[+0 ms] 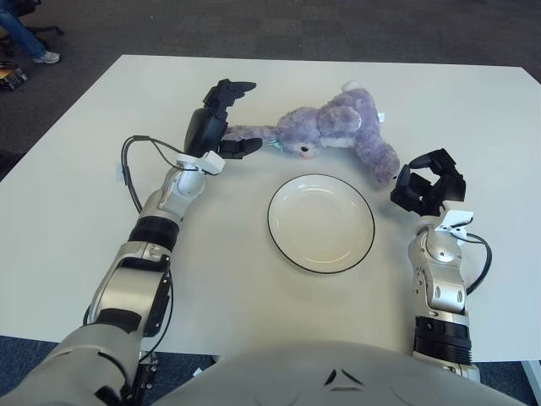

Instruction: Put the doll into the plate.

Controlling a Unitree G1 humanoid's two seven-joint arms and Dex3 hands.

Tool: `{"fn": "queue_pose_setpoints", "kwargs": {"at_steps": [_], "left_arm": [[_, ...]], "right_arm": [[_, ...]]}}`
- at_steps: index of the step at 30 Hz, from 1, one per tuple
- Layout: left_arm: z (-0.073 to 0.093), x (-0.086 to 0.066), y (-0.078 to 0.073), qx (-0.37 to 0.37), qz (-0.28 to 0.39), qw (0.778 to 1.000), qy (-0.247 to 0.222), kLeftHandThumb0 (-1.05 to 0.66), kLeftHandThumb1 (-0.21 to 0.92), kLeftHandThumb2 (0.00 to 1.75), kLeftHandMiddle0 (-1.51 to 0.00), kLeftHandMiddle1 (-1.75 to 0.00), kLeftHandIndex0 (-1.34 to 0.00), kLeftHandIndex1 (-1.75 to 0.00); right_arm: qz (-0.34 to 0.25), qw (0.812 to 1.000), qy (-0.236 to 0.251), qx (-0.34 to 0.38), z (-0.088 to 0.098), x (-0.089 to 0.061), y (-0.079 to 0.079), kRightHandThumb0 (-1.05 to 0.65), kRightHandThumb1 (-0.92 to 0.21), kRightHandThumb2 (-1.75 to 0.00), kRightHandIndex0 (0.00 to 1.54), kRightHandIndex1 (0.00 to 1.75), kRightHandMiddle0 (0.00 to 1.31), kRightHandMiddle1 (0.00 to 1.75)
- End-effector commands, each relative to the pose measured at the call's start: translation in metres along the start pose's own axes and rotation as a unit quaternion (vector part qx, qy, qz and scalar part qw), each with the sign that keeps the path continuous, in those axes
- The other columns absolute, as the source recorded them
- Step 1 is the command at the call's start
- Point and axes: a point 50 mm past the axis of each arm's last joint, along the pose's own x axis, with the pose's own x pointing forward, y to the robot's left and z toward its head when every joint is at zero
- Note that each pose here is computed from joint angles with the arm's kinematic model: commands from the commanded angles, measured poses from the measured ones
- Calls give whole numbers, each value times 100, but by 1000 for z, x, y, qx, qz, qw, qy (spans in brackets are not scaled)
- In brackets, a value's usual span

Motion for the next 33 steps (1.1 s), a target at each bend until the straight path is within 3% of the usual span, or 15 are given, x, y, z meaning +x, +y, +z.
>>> {"fn": "queue_pose_setpoints", "kwargs": {"at_steps": [1,6,11,19,25,30,33], "left_arm": [[3,10,2,14,-8,1000,-11,-70,51,72,-9,-75,0,-65],[6,16,2,27,-20,999,-15,-73,47,73,-7,-88,0,-51],[10,20,1,47,-20,998,-24,-79,51,69,-6,-97,0,-31],[16,25,-2,70,-29,996,-46,-83,54,65,-4,-96,0,-4],[21,29,-7,84,-49,993,-65,-91,67,53,-4,-100,0,0],[30,31,-12,83,-60,991,-86,-100,87,36,-6,-102,0,0],[35,31,-13,74,-63,990,-98,-103,90,34,-7,-100,0,0]], "right_arm": [[-4,1000,-2,0,0,1,1,-46,-37,-124,118,175,57,175],[-4,1000,-1,2,-1,1,1,-47,-36,-126,119,175,58,175],[-3,1000,-1,2,-1,1,2,-47,-35,-127,119,175,58,175],[-3,1000,-2,0,-3,1,2,-47,-36,-126,118,175,58,175],[-4,1000,0,-2,-4,2,2,-46,-37,-125,118,175,57,175],[-5,1000,3,-1,-5,1,2,-46,-37,-125,119,175,57,175],[-5,1000,5,-1,-5,1,2,-46,-37,-125,119,175,57,175]]}}
